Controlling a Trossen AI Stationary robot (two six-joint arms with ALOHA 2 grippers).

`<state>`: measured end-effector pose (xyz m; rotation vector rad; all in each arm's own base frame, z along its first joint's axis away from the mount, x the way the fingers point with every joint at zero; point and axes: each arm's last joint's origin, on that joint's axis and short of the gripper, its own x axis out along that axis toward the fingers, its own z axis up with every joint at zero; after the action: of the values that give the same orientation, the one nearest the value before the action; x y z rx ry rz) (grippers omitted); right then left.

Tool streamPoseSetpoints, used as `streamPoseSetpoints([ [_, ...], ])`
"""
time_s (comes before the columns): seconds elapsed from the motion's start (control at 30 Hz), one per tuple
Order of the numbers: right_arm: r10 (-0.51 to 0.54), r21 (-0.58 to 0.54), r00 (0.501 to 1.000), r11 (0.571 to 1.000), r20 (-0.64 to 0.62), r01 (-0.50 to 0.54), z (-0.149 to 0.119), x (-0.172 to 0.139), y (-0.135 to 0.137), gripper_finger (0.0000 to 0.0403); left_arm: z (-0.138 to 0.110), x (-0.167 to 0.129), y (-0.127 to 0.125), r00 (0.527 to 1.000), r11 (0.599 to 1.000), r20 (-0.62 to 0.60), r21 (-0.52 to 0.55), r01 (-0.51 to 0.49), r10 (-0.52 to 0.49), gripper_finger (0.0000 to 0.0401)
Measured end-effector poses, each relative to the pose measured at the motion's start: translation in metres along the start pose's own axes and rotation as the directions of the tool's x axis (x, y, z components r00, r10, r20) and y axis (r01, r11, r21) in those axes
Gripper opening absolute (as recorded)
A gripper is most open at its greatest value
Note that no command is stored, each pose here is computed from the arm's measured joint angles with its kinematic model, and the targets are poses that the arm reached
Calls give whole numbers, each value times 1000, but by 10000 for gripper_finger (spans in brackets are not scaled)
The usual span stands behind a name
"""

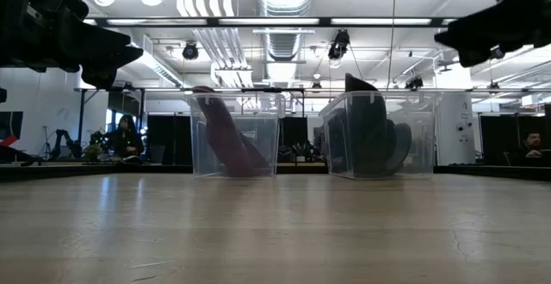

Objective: Pick & Place hat
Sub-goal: Return to Home Position

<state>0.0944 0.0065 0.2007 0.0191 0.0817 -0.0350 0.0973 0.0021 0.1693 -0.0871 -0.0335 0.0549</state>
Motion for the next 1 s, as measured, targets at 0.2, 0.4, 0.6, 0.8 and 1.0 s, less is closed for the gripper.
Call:
streamPoseSetpoints([
  [0.2, 1, -60, 996, 998, 93, 4, 1, -10, -1, 166, 0, 0, 0, 1000, 1000, 0, 0, 0, 0, 169],
  [0.4, 2, -43, 999, 999, 48, 0, -15, -3, -1, 166, 0, 0, 0, 1000, 1000, -6, 0, 2, -2, 169],
  [0.6, 27, -68, 993, 998, 113, -20, -29, 4, 1, 166, -1, 1, 0, 1000, 1000, -12, 1, 2, -2, 169],
  [0.8, 29, -120, 993, 993, 114, -15, -31, 5, 1, 166, -1, 1, 0, 1000, 1000, -18, 1, 1, -1, 169],
  [1.0, 28, -33, 996, 999, 86, -26, -33, 7, 1, 166, -2, 1, 0, 1000, 1000, -19, 1, 1, -1, 169],
])
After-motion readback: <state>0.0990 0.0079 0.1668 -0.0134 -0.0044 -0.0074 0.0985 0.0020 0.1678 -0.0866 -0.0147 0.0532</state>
